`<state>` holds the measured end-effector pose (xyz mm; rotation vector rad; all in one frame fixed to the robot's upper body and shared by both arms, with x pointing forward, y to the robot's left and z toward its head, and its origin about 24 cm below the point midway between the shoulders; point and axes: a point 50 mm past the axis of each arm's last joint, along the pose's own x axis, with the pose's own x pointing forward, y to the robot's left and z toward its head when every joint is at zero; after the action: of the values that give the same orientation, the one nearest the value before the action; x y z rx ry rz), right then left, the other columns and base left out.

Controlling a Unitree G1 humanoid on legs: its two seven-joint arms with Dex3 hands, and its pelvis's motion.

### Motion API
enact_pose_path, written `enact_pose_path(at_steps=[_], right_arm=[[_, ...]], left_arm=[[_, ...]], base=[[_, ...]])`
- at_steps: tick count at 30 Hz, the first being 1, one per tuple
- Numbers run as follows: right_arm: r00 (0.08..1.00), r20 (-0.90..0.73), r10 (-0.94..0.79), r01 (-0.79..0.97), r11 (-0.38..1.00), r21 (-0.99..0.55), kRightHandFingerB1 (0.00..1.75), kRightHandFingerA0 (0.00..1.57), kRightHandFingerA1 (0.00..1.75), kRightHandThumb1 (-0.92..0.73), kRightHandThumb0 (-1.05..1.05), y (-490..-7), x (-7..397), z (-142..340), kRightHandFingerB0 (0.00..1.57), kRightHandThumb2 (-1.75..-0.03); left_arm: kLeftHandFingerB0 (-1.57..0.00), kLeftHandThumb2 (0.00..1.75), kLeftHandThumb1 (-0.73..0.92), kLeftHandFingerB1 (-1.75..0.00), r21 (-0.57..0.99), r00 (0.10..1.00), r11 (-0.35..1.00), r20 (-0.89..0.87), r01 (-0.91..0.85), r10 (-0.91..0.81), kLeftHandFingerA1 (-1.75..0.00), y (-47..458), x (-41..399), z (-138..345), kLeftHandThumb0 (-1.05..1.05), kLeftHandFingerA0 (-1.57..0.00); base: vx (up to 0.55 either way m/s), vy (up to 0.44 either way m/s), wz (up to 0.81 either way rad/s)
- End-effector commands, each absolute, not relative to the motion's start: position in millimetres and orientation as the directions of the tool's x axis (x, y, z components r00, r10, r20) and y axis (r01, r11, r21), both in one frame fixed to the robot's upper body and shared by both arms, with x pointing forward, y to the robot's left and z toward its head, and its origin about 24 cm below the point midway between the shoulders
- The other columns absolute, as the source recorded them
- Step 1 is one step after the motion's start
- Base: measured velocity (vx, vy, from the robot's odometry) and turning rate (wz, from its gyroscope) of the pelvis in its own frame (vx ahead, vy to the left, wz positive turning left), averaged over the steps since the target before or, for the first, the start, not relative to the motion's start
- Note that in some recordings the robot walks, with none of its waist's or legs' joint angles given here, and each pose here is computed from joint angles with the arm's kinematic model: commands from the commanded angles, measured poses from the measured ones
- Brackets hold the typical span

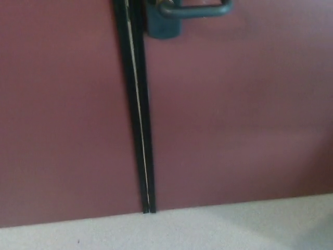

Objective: The robot walks towards the door handle and put its right hand on it and twist the handle

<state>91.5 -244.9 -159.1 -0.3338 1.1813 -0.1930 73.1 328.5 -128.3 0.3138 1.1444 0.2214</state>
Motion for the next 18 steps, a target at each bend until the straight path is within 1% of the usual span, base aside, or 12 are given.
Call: enact_pose_path(at_steps=[1, 8, 14, 15, 16, 18], right_arm=[[0.365, -0.874, -0.322, -0.016, 0.936, -0.352, 0.42, 0.78, 0.55, -0.69, -0.28, -245.1, 90.3, -159.4, 0.55, -0.61], [0.365, -0.875, -0.318, -0.008, 0.939, -0.344, 0.42, 0.78, 0.56, -0.69, -0.28, -243.8, 89.4, -159.8, 0.55, -0.6], [0.363, -0.877, -0.314, -0.019, 0.939, -0.344, 0.43, 0.79, 0.57, -0.69, -0.29, -243.4, 90.1, -159.9, 0.56, -0.61], [0.364, -0.877, -0.313, -0.026, 0.938, -0.346, 0.43, 0.79, 0.57, -0.69, -0.29, -242.7, 91.2, -159.9, 0.56, -0.61], [0.364, -0.877, -0.314, -0.026, 0.938, -0.346, 0.43, 0.79, 0.57, -0.69, -0.29, -242.7, 91.8, -159.8, 0.56, -0.61], [0.361, -0.878, -0.315, -0.022, 0.938, -0.346, 0.43, 0.79, 0.57, -0.69, -0.29, -243.0, 91.9, -159.8, 0.56, -0.61]], left_arm=[[-0.53, 0.57, 0.57, -0.41, 0.361, 0.391, 0.933, -0.86, 0.01, 0.328, -0.5, 328.3, 71.3, -128.8, -0.3, -0.75], [-0.53, 0.57, 0.57, -0.41, 0.36, 0.391, 0.933, -0.859, 0.005, 0.329, -0.51, 329.8, 72.4, -127.9, -0.3, -0.75], [-0.53, 0.57, 0.57, -0.41, 0.361, 0.395, 0.933, -0.858, 0.009, 0.328, -0.5, 330.1, 72.8, -127.5, -0.3, -0.75], [-0.53, 0.57, 0.57, -0.41, 0.362, 0.394, 0.932, -0.858, 0.008, 0.33, -0.5, 330.7, 73.3, -127.2, -0.3, -0.75], [-0.53, 0.57, 0.57, -0.41, 0.364, 0.394, 0.931, -0.857, 0.006, 0.332, -0.5, 330.6, 73.7, -127.2, -0.3, -0.75], [-0.53, 0.57, 0.57, -0.41, 0.369, 0.396, 0.929, -0.855, 0.015, 0.333, -0.5, 330.5, 73.2, -127.2, -0.3, -0.75]], base=[[0.14, 0.096, 0.2], [0.15, 0.047, 0.05], [0.15, -0.07, 0.04], [0.13, 0.151, -0.83], [0.12, 0.184, 0.48], [0.11, 0.18, -0.05]])
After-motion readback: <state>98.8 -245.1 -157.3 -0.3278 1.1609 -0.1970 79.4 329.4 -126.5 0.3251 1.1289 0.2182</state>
